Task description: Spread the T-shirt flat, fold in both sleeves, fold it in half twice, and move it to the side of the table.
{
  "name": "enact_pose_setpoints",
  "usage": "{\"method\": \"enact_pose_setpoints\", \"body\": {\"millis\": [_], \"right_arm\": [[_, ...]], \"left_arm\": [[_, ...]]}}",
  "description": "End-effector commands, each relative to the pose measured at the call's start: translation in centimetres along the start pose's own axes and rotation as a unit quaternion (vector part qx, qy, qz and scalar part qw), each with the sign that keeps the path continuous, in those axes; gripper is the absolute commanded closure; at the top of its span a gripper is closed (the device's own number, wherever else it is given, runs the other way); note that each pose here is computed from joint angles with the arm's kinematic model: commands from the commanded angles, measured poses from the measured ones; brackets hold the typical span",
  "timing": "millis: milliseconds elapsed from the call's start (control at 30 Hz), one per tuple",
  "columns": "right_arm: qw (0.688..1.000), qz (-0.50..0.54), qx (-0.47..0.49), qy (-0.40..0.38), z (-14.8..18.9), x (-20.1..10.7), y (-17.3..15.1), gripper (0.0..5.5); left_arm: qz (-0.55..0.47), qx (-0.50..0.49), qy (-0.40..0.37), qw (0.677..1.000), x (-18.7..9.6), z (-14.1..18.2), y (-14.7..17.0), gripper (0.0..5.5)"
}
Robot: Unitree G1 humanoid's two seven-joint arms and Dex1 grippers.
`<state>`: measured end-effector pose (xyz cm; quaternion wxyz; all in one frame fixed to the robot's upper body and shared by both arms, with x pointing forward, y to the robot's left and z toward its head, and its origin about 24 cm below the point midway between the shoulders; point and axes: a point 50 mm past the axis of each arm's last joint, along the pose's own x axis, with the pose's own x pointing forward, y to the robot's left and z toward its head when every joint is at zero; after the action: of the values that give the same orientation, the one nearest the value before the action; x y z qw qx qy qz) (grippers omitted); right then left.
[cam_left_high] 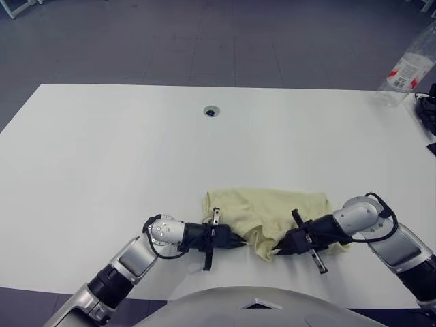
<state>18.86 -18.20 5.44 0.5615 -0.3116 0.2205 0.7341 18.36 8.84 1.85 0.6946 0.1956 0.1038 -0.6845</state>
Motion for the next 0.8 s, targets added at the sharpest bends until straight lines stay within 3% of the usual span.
{"method": "enact_pose_setpoints", "body": {"millis": [33,233,333,433,600,700,800], "right_arm": [[0.974,-0.061,0.121,0.180,-8.5,1.5,-0.6,5.48],[0.915,-0.187,0.039,0.354,-12.2,0.0,-6.2,5.48],[0.873,-0.247,-0.018,0.420,-12.0,-0.9,-9.1,5.48],[0.809,-0.356,-0.085,0.460,-10.0,-2.9,-13.3,5.48],[0.787,-0.513,-0.093,0.329,-4.1,-4.5,-18.5,5.48],[0.801,-0.538,-0.104,0.242,-2.3,-6.0,-19.0,5.48],[0.824,-0.535,-0.120,0.143,-0.7,-8.9,-17.6,5.48]], "left_arm": [[0.089,-0.035,0.205,0.974,-1.2,-6.7,2.8,5.50],[0.198,-0.026,0.255,0.946,-1.3,-7.7,8.6,5.50],[0.244,-0.022,0.278,0.929,-1.1,-7.4,11.6,5.50],[0.327,-0.012,0.271,0.905,-1.2,-5.3,15.3,5.50],[0.484,0.092,0.188,0.849,-5.1,1.2,21.3,5.50],[0.537,0.137,0.128,0.822,-7.8,3.8,22.7,5.50],[0.540,0.172,0.057,0.822,-9.9,5.7,22.8,5.50]]}}
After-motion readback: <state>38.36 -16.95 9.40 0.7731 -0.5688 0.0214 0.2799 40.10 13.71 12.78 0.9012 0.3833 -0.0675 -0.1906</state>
